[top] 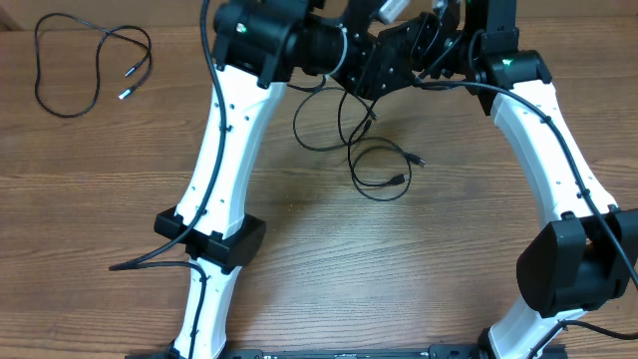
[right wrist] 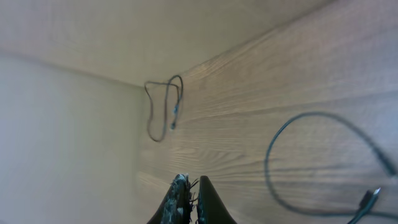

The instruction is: Untangle cables

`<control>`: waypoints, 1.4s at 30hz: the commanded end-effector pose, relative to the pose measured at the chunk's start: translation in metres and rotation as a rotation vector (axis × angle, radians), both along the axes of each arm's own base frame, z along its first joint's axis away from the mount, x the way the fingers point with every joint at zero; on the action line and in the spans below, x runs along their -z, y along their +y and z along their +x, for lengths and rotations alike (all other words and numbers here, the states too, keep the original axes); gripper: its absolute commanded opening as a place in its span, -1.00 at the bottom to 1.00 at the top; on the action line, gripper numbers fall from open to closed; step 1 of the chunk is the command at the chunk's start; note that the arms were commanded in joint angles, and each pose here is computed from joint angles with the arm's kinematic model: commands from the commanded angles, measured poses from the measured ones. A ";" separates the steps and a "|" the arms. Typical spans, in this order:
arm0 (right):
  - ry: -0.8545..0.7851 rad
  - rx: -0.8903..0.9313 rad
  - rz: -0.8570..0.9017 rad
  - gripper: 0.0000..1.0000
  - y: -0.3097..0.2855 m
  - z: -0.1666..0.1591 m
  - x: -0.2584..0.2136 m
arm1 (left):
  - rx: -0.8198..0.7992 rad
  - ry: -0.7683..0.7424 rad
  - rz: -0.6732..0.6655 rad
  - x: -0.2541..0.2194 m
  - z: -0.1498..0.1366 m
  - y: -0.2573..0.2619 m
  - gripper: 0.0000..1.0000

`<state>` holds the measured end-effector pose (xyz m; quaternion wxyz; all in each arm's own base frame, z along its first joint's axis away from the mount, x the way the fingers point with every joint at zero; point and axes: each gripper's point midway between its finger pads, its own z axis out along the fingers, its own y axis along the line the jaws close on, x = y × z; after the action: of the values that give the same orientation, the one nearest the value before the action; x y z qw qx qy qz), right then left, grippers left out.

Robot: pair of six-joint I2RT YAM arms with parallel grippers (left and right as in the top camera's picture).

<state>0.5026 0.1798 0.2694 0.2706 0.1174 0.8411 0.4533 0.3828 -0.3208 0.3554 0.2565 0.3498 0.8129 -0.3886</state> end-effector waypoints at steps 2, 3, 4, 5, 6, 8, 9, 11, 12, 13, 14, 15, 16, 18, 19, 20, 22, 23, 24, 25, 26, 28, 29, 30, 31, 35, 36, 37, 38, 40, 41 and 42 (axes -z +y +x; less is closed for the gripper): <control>0.178 0.089 0.163 -0.93 0.006 -0.004 -0.007 | -0.032 -0.066 0.050 0.006 0.013 0.004 0.14; 0.195 0.089 0.180 -0.92 0.007 -0.005 -0.007 | -0.032 -0.071 0.048 0.005 0.014 0.003 0.13; 0.205 0.087 0.191 -0.93 0.008 -0.006 -0.008 | -0.032 -0.075 0.045 0.004 0.015 0.003 0.14; 0.217 0.091 0.200 -0.92 0.008 -0.006 -0.008 | -0.030 -0.078 0.041 0.003 0.015 0.002 0.13; 0.222 0.091 0.205 -0.93 0.009 -0.007 -0.008 | -0.027 -0.081 0.036 0.002 0.015 0.002 0.12; 0.241 0.086 0.225 -0.92 0.011 -0.009 -0.009 | -0.027 -0.095 0.029 0.000 0.017 0.000 0.05; 0.250 0.082 0.235 -0.93 0.012 -0.010 -0.010 | -0.027 -0.101 0.026 -0.001 0.017 0.000 0.01; 0.260 0.071 0.247 -0.93 0.014 -0.011 -0.011 | -0.029 -0.115 0.018 -0.003 0.020 -0.001 -0.06; 0.263 0.065 0.251 -0.93 0.014 -0.012 -0.011 | -0.030 -0.124 0.014 -0.005 0.022 -0.001 -0.09; 0.264 0.061 0.253 -0.93 0.015 -0.013 -0.012 | -0.033 -0.129 0.011 -0.006 0.023 -0.001 -0.13; 0.265 0.057 0.255 -0.93 0.015 -0.014 -0.012 | -0.043 -0.124 0.006 -0.007 0.025 0.000 -0.15; 0.266 0.057 0.255 -0.93 0.015 -0.014 -0.012 | -0.054 -0.113 0.002 -0.007 0.026 0.001 -0.15; 0.265 0.057 0.254 -0.92 0.015 -0.014 -0.012 | -0.069 -0.098 -0.001 -0.007 0.027 0.003 -0.15; 0.250 0.055 0.241 -0.92 0.015 -0.013 -0.011 | -0.118 -0.046 -0.014 -0.007 0.031 0.008 -0.11; 0.217 0.060 0.208 -0.92 0.012 -0.010 -0.010 | -0.138 -0.027 -0.018 -0.007 0.033 0.011 -0.07; 0.166 0.072 0.150 -0.92 0.008 -0.006 -0.006 | -0.158 -0.009 -0.022 -0.007 0.036 0.015 -0.06; 0.095 0.130 -0.009 -0.92 -0.007 0.003 0.010 | -0.183 0.010 -0.023 -0.006 0.040 0.021 -0.04; 0.089 0.168 -0.084 -0.93 -0.015 0.004 0.019 | -0.191 0.017 -0.020 -0.005 0.041 0.025 -0.04; 0.092 0.223 -0.184 -0.92 -0.028 0.005 0.032 | -0.197 0.024 -0.016 -0.003 0.042 0.028 -0.03; 0.099 0.275 -0.284 -0.92 -0.041 0.005 0.043 | -0.204 0.034 -0.010 -0.002 0.042 0.031 -0.02; 0.101 0.316 -0.377 -0.92 -0.053 0.003 0.051 | -0.211 0.042 -0.006 0.000 0.043 0.035 -0.01; 0.094 0.372 -0.566 -0.92 -0.073 -0.002 0.062 | -0.224 0.051 -0.001 0.001 0.045 0.041 0.02; 0.086 0.381 -0.647 -0.92 -0.079 -0.005 0.065 | -0.229 0.053 0.000 0.002 0.046 0.044 0.02; 0.077 0.380 -0.737 -0.92 -0.085 -0.009 0.068 | -0.234 0.053 0.000 0.002 0.047 0.045 0.02; 0.073 0.381 -0.818 -0.92 -0.090 -0.013 0.069 | -0.236 0.053 -0.001 0.002 0.048 0.047 0.03; 0.109 0.363 -0.983 -0.92 -0.097 -0.032 0.077 | -0.238 0.052 0.000 0.002 0.049 0.047 0.05; 0.129 0.349 -0.996 -0.88 -0.097 -0.038 0.080 | -0.237 0.051 0.000 0.002 0.049 0.047 0.07; 0.148 0.338 -0.999 -0.85 -0.096 -0.042 0.083 | -0.237 0.051 -0.001 0.002 0.049 0.047 0.09; 0.173 0.325 -0.996 -0.85 -0.095 -0.048 0.087 | -0.235 0.048 0.000 0.002 0.049 0.047 0.10; 0.207 0.270 -0.960 -0.80 -0.087 -0.055 0.093 | -0.238 0.047 0.003 0.002 0.049 0.048 0.20; 0.220 0.235 -0.927 -0.79 -0.080 -0.058 0.096 | -0.241 0.046 0.006 0.003 0.050 0.048 0.28; 0.230 0.197 -0.885 -0.79 -0.071 -0.061 0.098 | -0.247 0.044 0.011 0.004 0.051 0.049 0.31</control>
<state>0.4450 0.0993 0.1707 0.2538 0.1366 0.9573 -0.0216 0.4308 -0.2723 0.3566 0.2833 0.2423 0.8532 -0.3649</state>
